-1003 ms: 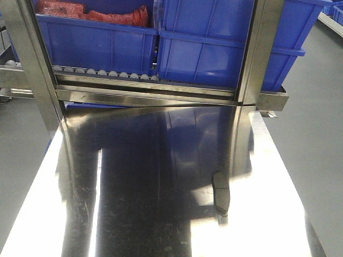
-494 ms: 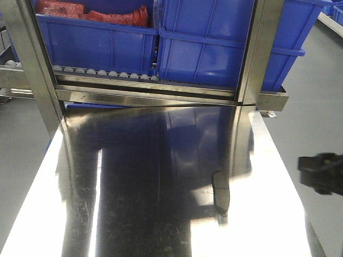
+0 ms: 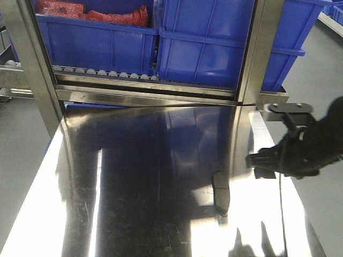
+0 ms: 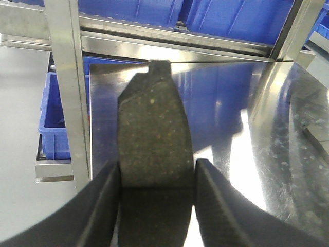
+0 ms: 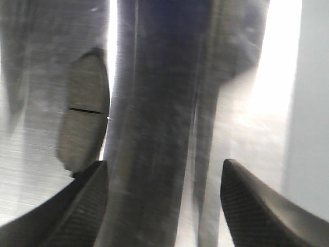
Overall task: Move and align brake pads A on conveyor
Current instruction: 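Lower the right gripper onto the remaining brake pad on the table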
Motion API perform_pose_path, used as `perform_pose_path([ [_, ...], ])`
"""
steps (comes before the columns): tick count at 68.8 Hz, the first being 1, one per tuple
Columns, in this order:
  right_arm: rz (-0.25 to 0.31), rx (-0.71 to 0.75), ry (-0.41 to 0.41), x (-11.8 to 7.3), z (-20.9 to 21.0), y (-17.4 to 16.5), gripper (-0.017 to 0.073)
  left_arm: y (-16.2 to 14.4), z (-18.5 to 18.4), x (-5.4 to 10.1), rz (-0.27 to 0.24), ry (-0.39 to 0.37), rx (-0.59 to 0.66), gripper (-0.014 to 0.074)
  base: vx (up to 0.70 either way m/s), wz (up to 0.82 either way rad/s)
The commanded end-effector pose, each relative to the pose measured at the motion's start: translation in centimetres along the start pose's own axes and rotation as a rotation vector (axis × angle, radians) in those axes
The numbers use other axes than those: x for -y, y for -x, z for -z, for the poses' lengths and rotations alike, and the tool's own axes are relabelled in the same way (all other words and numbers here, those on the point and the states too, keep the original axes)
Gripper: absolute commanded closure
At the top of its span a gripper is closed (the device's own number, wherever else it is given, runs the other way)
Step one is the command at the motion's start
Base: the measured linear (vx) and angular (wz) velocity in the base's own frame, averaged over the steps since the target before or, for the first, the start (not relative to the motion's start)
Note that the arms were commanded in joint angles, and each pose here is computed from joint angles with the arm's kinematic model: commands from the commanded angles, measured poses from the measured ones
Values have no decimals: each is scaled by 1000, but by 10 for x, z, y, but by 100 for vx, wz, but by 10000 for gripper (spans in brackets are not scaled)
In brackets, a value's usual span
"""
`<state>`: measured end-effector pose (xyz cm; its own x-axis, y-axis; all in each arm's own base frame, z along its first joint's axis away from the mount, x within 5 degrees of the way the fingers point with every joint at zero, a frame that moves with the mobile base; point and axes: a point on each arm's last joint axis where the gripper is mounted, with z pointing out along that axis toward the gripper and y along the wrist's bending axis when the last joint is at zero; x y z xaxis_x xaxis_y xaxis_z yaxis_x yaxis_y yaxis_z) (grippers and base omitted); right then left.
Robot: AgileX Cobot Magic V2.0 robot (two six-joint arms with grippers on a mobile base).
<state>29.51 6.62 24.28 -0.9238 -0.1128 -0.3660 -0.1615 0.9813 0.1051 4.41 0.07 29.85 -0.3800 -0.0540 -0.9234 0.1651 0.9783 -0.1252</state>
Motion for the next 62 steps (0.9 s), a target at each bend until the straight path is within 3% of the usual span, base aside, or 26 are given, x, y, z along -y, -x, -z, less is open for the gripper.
perform_pose_path([
  [1,57,84,35,-23,12,20,110,14,3,4,-12,-32,96,600,0,0],
  [7,81,81,51,-48,5,30,110,14,3,4,-12,-32,96,600,0,0],
  [19,45,33,56,-74,-19,48,110,14,3,4,-12,-32,96,600,0,0],
  [37,-32,-127,-16,-63,-45,62,110,14,3,4,-12,-32,96,600,0,0],
  [62,-31,-235,-45,-62,-69,56,110,14,3,4,-12,-32,96,600,0,0],
])
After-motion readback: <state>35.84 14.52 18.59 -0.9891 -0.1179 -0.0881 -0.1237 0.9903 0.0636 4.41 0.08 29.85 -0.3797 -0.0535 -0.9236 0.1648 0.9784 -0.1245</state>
